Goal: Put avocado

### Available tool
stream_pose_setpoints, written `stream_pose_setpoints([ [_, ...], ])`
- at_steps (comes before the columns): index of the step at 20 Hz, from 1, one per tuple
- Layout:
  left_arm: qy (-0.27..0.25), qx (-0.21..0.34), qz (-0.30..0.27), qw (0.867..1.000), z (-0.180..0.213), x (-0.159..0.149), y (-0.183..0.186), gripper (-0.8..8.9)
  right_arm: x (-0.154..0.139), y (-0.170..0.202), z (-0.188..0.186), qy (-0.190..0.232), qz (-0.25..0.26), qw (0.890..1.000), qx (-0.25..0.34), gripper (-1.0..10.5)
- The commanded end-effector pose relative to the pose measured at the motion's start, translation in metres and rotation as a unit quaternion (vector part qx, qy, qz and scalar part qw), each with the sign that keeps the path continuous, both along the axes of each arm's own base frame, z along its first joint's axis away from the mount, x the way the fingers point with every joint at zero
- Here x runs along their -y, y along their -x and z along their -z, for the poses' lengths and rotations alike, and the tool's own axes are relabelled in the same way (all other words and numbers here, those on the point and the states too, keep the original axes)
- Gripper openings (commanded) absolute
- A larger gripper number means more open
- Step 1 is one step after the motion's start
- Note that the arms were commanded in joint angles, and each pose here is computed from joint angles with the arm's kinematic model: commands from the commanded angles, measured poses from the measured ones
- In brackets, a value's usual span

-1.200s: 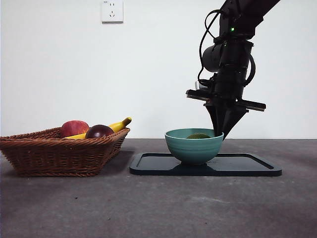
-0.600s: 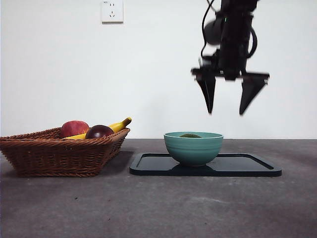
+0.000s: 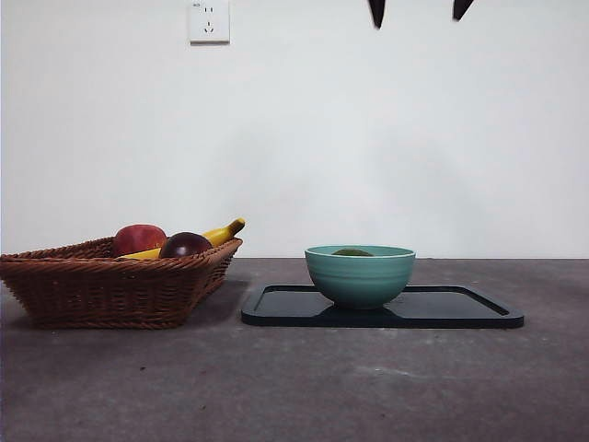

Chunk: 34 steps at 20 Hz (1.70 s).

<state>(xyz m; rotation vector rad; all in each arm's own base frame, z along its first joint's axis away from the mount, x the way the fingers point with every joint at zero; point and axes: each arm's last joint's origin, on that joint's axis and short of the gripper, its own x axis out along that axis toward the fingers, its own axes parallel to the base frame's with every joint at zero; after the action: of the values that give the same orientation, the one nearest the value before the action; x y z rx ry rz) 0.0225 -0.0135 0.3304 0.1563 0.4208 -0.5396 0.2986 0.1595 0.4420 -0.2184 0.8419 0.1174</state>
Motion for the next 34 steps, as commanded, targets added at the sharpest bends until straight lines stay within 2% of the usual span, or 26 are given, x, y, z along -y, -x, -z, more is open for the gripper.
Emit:
stream_pose_setpoints([
  [1,0.006,0.005,0.003,1.0,-0.003,0.0,0.0,4.36,0.013,0.031,0.002,0.046,0.002,0.999,-0.028,6.6],
  [3,0.006,0.005,0.003,1.0,-0.003,0.0,0.0,4.36,0.029,0.061,0.006,0.063,0.006,0.997,-0.032,6.6],
  [5,0.006,0.005,0.003,1.0,-0.003,0.0,0.0,4.37,0.045,0.09,0.01,0.052,0.002,0.998,-0.018,6.6],
  [7,0.006,0.005,0.003,1.0,-0.003,0.0,0.0,4.36,0.057,0.119,0.013,0.004,-0.015,0.999,0.035,6.6],
  [9,0.006,0.005,0.003,1.0,-0.003,0.0,0.0,4.37,0.069,0.146,0.025,-0.027,-0.03,0.996,0.077,6.6],
  [13,0.006,0.005,0.003,1.0,-0.003,0.0,0.0,4.36,0.089,0.192,0.063,-0.081,-0.068,0.99,0.089,6.6],
  [16,0.006,0.005,0.003,1.0,-0.003,0.0,0.0,4.37,0.104,0.221,0.086,-0.143,-0.095,0.98,0.1,6.6],
  [18,0.006,0.005,0.003,1.0,-0.003,0.0,0.0,4.37,0.116,0.237,0.094,-0.166,-0.096,0.974,0.118,6.6],
  [23,0.015,0.017,0.003,1.0,-0.005,0.001,-0.001,4.36,0.135,0.26,0.094,-0.192,-0.097,0.963,0.16,6.6],
  [32,0.017,0.02,0.003,1.0,-0.006,0.001,-0.001,4.36,0.136,0.261,0.092,-0.198,-0.097,0.96,0.169,6.5],
  [33,0.018,0.022,0.003,1.0,-0.006,0.001,-0.001,4.24,0.136,0.261,0.092,-0.199,-0.098,0.96,0.169,6.0],
  [34,0.019,0.022,0.003,1.0,-0.006,0.001,-0.001,3.02,0.136,0.261,0.092,-0.198,-0.098,0.96,0.169,4.6],
])
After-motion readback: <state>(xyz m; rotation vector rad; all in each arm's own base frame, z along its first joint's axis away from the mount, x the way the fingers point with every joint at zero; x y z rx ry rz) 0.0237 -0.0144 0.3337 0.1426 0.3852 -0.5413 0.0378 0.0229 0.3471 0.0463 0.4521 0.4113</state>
